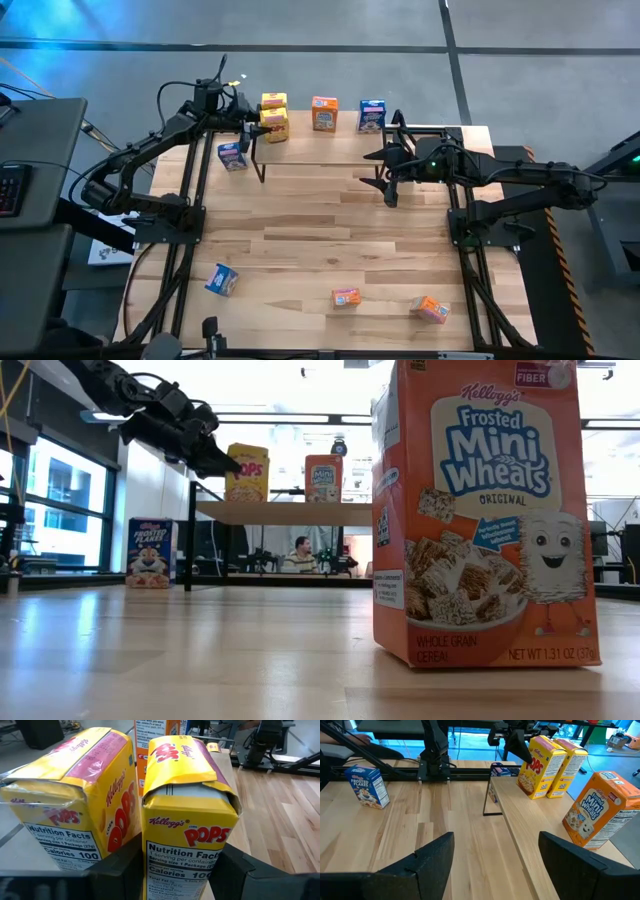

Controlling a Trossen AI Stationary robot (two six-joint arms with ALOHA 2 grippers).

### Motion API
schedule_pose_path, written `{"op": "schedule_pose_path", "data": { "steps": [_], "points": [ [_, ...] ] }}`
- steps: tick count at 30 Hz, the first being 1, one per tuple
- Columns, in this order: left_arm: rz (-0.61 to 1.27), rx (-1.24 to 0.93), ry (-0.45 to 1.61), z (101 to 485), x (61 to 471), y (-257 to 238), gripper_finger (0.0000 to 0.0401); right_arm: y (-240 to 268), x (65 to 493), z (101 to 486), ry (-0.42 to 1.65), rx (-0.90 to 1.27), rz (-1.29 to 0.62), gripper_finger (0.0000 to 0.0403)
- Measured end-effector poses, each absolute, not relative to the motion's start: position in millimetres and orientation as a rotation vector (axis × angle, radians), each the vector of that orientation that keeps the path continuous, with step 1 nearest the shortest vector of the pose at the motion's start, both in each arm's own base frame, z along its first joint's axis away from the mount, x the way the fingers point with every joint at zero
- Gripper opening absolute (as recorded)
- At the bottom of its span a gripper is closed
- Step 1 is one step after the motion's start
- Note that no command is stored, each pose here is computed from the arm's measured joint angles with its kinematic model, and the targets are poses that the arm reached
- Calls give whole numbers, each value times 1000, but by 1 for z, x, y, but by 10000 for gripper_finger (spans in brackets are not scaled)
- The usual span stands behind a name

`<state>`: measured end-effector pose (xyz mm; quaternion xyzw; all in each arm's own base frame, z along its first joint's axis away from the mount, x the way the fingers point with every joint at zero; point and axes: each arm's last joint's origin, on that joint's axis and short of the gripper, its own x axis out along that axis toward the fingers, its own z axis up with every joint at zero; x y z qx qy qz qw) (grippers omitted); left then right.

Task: Stack cereal on shelf
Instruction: Put the bottom yellow cereal box on the shelf aligned with the other yellow cereal box

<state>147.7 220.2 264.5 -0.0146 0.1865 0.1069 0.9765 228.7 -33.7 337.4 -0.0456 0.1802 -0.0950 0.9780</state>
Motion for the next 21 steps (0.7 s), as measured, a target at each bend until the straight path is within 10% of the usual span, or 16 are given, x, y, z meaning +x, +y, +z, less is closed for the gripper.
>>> {"op": "schedule_pose_path", "data": {
  "steps": [21],
  "points": [
    [299, -45, 386, 269, 145, 219, 247, -34, 229, 337, 363, -92, -191, 282]
  ]
}}
